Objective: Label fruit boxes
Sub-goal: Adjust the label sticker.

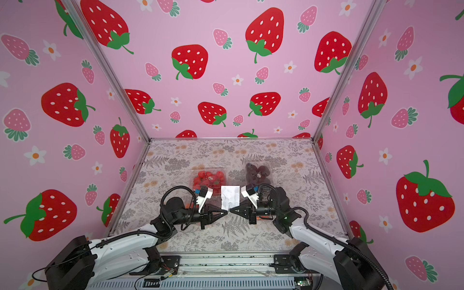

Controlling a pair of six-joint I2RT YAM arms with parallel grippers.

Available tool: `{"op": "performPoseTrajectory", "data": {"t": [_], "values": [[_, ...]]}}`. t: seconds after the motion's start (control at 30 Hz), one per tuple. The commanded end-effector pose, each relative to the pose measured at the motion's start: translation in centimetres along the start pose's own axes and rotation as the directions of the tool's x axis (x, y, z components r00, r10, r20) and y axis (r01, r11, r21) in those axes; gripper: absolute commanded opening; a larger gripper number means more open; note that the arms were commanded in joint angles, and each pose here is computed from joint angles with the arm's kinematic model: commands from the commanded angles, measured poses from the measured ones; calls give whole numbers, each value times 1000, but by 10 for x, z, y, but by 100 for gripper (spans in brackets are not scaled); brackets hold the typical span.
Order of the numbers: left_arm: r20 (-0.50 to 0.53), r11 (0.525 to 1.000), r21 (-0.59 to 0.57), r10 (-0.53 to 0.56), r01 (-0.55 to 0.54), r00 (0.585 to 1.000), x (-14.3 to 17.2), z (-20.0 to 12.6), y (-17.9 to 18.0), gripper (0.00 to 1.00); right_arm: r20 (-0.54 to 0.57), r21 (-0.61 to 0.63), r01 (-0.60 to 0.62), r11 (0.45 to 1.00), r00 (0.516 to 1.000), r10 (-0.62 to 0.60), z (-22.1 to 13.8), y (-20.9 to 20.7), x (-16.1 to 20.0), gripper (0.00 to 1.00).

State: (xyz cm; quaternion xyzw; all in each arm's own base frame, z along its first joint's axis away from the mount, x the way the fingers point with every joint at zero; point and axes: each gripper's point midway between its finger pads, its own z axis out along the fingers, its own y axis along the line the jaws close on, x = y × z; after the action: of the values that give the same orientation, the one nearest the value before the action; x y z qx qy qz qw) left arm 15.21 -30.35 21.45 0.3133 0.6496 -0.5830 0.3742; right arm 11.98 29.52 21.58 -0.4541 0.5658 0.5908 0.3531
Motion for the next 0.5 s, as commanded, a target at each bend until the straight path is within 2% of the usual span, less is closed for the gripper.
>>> {"op": "performPoseTrajectory", "data": {"t": [0.0, 0.13, 0.23, 0.47], "values": [[9, 999, 27, 36, -36, 999, -6, 1, -6, 0, 18, -9, 49, 999, 999, -49, 1, 3, -11, 0], [1, 997, 71, 28, -28, 1000, -8, 8, -8, 0, 3, -72, 48, 996, 999, -48, 16, 11, -8, 0], [2, 998, 56, 28, -28, 1000, -8, 9, -4, 0, 17, -134, 54, 989, 998, -52, 15, 20, -8, 0], [13, 1000, -21, 10, -10, 1000, -4, 3, 14, 0, 22, -179, 72, 981, 997, -69, 10, 32, -7, 0]]}}
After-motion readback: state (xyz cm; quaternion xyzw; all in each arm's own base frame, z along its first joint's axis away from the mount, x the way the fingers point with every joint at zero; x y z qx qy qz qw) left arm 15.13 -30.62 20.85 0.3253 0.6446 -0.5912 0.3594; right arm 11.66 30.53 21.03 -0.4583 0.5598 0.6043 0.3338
